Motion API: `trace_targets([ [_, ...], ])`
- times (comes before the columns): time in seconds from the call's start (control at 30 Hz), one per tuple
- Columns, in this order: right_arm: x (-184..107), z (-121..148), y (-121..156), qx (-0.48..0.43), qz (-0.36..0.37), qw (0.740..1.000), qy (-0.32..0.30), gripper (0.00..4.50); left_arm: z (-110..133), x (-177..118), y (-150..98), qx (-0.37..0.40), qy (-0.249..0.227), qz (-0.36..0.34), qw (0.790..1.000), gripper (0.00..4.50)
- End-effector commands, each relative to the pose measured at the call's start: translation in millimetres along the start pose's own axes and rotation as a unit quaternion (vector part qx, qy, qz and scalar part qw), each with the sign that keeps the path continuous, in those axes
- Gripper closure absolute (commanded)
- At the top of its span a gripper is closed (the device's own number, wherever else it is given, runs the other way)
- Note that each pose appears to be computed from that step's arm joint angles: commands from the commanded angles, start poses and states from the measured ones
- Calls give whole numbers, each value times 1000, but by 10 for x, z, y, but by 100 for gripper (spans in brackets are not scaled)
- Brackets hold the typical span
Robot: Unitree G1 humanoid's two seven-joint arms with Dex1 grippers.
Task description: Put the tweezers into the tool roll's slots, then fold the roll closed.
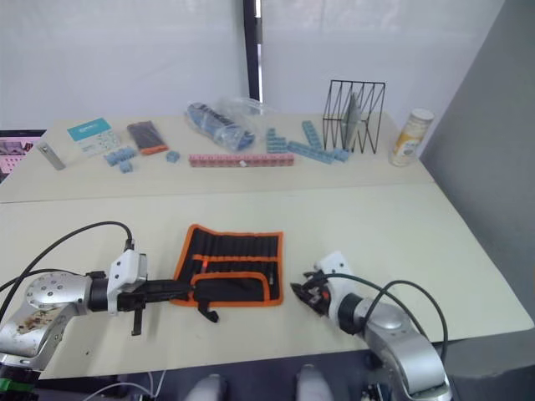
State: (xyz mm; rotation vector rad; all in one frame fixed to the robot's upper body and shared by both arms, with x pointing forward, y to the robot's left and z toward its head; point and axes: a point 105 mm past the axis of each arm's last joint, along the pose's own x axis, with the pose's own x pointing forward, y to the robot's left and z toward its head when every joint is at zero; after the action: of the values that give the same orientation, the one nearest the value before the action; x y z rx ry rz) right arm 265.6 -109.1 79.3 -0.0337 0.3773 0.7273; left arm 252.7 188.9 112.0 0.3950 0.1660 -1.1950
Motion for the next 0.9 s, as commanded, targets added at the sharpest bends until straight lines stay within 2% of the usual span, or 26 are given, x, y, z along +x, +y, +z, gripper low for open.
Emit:
trace_targets([
  [0.03, 19, 84, 89, 41, 34, 999, -9, 233, 208, -172, 76, 34, -44, 43, 998, 450],
  [0.2, 106, 115, 152, 98, 57, 994, 4, 233, 282, -389, 26, -3, -55, 63, 996, 450],
  [0.37, 195, 115, 128, 138, 68, 988, 23, 233, 322, -583, -46, -22, -36, 75, 996, 450],
  [0.63, 301, 164, 98, 211, 93, 973, 19, 233, 434, -872, -116, -31, -36, 56, 997, 450],
  [0.77, 345, 167, 97, 218, 98, 971, 22, 227, 389, -886, -157, -22, -29, 42, 998, 332],
  [0.87, 360, 170, 106, 219, 99, 971, 21, 310, 375, -870, -129, -17, -32, 48, 998, 237],
  [0.9, 361, 172, 104, 220, 98, 970, 19, 354, 372, -863, -123, -16, -33, 49, 998, 198],
])
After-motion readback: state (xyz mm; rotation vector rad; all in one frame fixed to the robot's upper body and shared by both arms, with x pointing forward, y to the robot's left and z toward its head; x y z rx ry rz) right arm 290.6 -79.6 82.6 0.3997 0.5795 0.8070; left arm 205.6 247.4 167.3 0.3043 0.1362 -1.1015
